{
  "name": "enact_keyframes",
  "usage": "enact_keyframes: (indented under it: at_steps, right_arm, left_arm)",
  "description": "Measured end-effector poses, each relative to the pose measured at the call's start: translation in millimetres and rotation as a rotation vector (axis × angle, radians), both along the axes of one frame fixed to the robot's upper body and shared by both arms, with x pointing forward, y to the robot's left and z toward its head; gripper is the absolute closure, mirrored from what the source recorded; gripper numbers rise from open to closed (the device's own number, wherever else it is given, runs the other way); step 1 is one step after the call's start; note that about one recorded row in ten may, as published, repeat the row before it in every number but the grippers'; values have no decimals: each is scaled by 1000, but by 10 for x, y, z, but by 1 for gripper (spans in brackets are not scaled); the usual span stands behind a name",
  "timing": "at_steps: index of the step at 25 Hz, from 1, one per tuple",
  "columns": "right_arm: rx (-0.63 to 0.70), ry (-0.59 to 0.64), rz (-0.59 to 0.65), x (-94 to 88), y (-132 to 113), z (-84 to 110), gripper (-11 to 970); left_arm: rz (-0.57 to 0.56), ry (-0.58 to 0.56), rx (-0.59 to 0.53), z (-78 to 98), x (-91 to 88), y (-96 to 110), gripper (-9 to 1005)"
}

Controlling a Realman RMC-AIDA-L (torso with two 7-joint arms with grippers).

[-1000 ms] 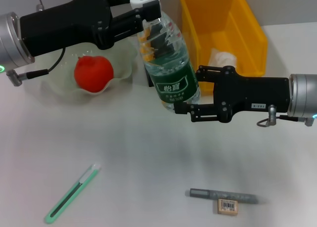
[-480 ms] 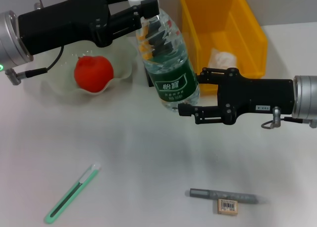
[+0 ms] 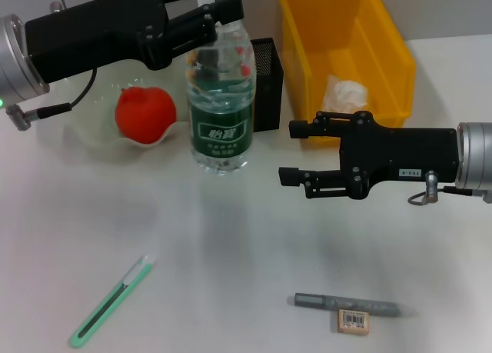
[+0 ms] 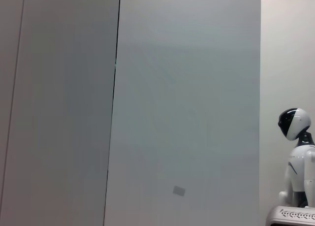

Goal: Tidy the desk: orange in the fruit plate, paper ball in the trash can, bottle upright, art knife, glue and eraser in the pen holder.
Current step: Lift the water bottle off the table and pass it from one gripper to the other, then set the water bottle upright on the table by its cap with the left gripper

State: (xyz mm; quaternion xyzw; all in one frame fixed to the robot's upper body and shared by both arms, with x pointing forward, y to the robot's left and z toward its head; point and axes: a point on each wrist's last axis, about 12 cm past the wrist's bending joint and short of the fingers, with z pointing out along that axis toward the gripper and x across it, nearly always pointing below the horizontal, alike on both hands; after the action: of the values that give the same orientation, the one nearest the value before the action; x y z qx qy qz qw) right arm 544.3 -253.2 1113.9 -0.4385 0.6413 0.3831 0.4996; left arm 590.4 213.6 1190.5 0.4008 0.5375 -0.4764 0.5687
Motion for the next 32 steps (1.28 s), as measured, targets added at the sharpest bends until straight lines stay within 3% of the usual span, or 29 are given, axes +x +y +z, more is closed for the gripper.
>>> enact_keyframes:
  at_steps: [10, 19, 24, 27, 28, 32]
  right_arm:
    - [15, -38, 14, -72, -69, 126, 204]
    - [44, -59, -36, -172, -314, 261, 203]
    - [53, -58, -66, -183, -394, 297, 204]
    - [56, -60, -78, -181, -420, 307, 204]
    - [57, -62, -85, -179, -436, 313, 204]
    - [55, -65, -94, -173, -454, 321, 204]
  left_arm:
    - [1, 1, 5, -6, 0, 3, 567]
    - [118, 5, 35, -126, 35, 144, 566]
    - [182, 9, 45, -146, 24, 360, 567]
    - [182, 9, 45, -146, 24, 360, 567]
    - [215, 5, 28, -136, -16, 516, 567]
    - [248, 1, 15, -134, -61, 679, 566]
